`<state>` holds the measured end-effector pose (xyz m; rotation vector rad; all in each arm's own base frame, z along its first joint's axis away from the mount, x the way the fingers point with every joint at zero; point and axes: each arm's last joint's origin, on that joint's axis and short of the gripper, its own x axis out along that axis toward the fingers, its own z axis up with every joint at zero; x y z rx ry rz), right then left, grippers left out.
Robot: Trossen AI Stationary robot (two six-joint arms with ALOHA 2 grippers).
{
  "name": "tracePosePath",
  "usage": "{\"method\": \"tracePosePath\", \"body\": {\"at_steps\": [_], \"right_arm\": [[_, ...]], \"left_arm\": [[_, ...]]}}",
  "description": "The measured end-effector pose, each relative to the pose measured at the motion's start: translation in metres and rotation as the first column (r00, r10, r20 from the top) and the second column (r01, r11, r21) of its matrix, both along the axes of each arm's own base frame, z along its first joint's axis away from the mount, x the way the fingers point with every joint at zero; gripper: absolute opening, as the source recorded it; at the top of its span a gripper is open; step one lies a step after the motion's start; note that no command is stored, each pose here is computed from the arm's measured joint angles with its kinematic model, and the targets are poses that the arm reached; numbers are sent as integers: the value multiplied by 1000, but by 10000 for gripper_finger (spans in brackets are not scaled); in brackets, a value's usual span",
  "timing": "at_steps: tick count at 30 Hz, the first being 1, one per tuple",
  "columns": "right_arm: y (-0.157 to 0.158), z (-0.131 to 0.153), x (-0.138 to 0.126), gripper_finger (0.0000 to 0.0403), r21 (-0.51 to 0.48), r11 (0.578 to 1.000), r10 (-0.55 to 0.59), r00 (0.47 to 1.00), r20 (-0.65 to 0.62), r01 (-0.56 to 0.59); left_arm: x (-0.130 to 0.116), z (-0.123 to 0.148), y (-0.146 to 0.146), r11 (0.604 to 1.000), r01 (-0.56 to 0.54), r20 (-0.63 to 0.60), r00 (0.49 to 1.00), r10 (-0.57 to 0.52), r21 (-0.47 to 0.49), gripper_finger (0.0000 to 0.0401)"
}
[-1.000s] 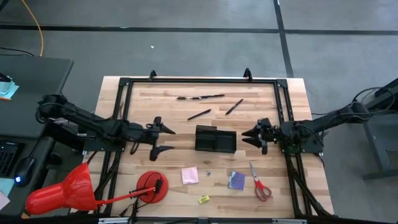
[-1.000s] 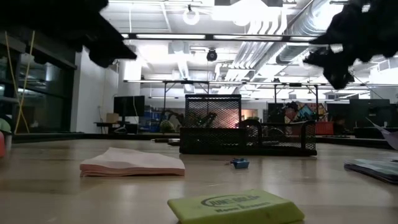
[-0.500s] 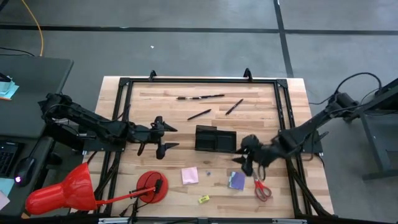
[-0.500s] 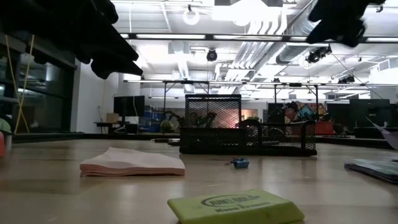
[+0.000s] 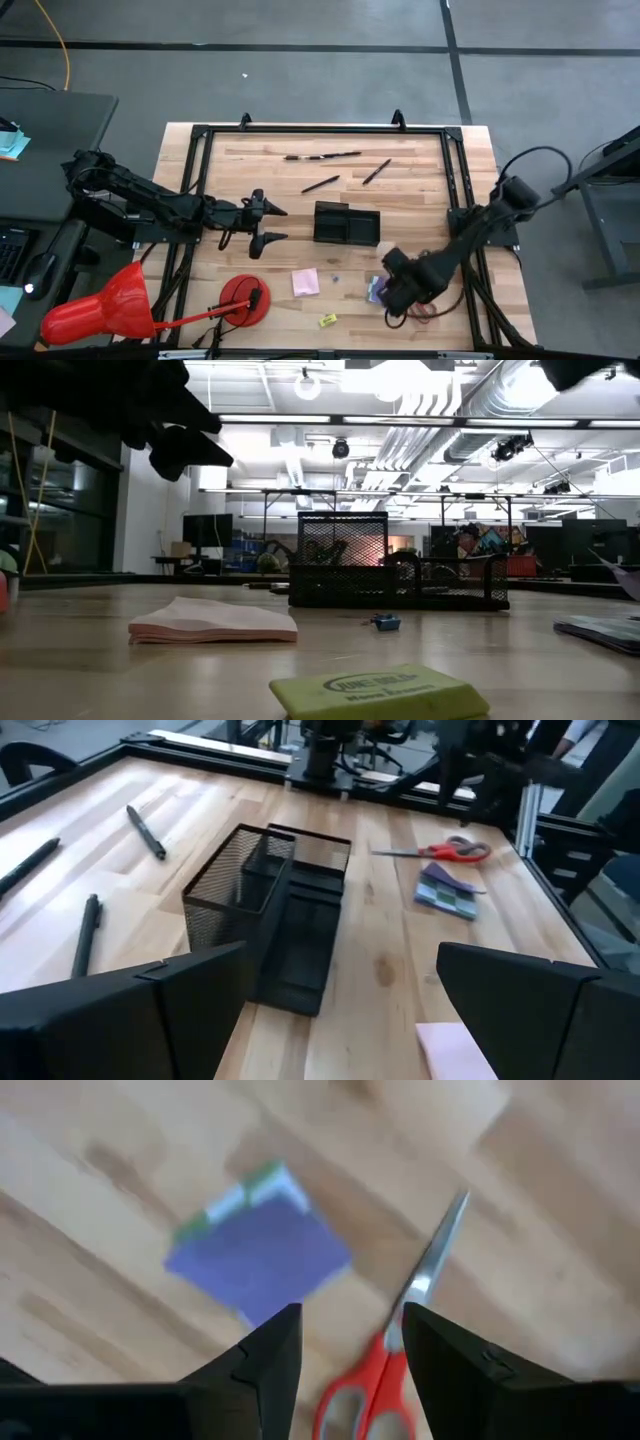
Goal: Pick and place office supplies into organizer
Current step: Put the red scissor into the black desk organizer
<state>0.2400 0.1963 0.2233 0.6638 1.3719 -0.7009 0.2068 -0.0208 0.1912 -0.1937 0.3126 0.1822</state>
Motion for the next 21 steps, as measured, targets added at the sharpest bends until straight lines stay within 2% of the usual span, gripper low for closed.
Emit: {"method": "tracePosePath", "body": {"at_steps": [3, 5, 13, 17, 21], "right_arm": [[9, -10, -4, 167, 42, 998, -47, 995, -92, 51], [16, -12, -6, 167, 75, 995, -65, 993, -103, 73], [54, -12, -12, 167, 254, 955, -158, 987, 2, 152], [65, -27, -14, 167, 260, 945, -187, 980, -67, 198], [68, -40, -12, 167, 234, 955, -162, 982, -95, 180]], "left_arm": [[0, 0, 0, 1000, -2, 0, 1000, 2, 0, 312], [0, 0, 0, 1000, -2, 3, 1000, 2, 0, 312], [0, 0, 0, 1000, 4, 0, 1000, -4, 18, 312], [0, 0, 0, 1000, 6, -1, 1000, -6, 22, 312], [0, 0, 0, 1000, 6, 0, 1000, -6, 22, 312]]}}
